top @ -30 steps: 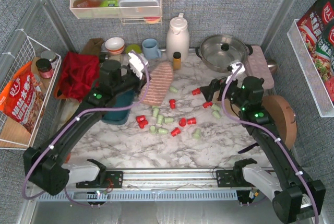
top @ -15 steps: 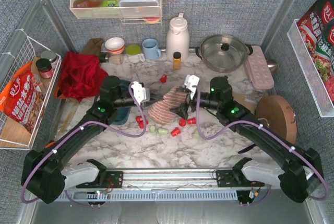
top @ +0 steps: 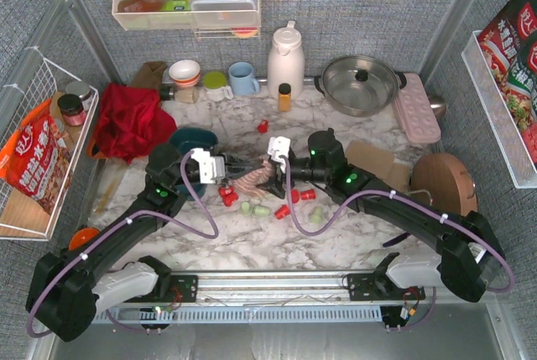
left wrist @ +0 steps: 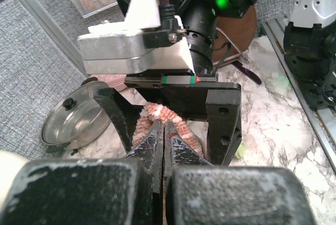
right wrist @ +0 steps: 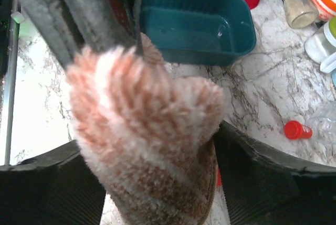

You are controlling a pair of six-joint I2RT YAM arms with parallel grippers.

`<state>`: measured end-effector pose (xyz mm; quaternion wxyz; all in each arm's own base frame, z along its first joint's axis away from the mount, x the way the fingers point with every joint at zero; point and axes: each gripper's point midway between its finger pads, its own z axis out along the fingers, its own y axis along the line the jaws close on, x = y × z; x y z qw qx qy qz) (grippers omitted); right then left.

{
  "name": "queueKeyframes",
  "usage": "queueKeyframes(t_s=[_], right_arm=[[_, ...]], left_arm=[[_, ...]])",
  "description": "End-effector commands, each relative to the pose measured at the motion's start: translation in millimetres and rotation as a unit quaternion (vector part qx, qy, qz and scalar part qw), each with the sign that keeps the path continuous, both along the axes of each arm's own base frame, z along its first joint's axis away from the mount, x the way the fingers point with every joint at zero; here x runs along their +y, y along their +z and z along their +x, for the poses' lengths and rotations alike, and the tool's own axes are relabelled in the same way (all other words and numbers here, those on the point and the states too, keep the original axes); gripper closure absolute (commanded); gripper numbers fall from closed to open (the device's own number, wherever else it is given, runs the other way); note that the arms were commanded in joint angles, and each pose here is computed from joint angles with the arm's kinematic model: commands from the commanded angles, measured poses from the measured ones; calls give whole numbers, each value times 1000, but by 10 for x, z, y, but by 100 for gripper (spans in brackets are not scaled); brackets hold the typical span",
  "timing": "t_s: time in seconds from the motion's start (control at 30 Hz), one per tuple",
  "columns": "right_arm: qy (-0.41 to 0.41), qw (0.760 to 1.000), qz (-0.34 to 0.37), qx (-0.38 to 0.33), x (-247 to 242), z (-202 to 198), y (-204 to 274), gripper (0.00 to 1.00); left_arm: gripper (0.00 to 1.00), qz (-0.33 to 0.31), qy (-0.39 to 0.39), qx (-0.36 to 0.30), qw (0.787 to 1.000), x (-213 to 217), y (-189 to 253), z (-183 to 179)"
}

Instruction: Mix the coffee capsules in the storage basket

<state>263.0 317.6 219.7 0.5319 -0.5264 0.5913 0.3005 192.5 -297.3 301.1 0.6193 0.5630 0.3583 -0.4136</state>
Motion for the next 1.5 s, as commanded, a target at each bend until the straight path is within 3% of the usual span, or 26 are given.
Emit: queueKeyframes(t_s=[0.0,0.1,0.13,0.17,0.2,0.3,0.37,0.4,0.43,0.47,0.5,0.6,0.67,0.8,0.9,1.1,1.33,1.47], right_arm=[[8,999,23,-31,80,8,123,29],[1,999,27,-31,59,-2,166,54],[-4,999,24,-28,38,-4,181,66],[-7,999,18,-26,14,-12,192,98],[-17,1000,11,-18,-24,-12,190,100],[-50,999,-9,3,-154,4,162,100],[-87,996,-18,14,-271,56,144,100],[-104,994,-23,21,-334,84,123,100],[-121,992,-28,30,-403,113,97,100],[-140,989,-32,38,-476,146,74,100],[-160,985,-35,47,-554,191,52,100],[-241,966,-42,80,-868,390,-24,100],[-323,939,-41,108,-1183,594,-75,100],[-499,851,-50,151,-2021,1025,-301,100],[-564,803,-32,187,-2492,1344,-382,100],[-578,767,49,272,-2877,1911,-604,100],[-577,705,174,374,-3334,2436,-977,100],[-610,665,187,388,-3665,2542,-1206,76]], left_arm=[[100,-24,7,-24,999,12,152,-22],[100,-23,15,-24,999,7,137,1],[100,-24,24,-22,999,8,135,27],[98,-25,34,-20,999,14,142,58],[94,-28,51,-18,998,26,148,112],[77,-43,112,-6,993,91,182,302],[60,-63,161,4,985,167,223,446],[49,-76,185,9,980,214,251,510],[35,-89,211,13,973,272,276,579],[14,-102,236,14,966,333,308,641],[3,-114,258,13,959,396,344,694],[1,-141,333,13,932,623,408,860],[1,-154,380,9,912,784,437,957],[1,-174,474,14,863,1129,452,1134],[1,-169,511,9,843,1261,429,1200],[1,-167,520,7,837,1301,419,1214],[1,-166,523,-1,836,1326,441,1193],[1,-165,522,-3,837,1322,441,1192]])
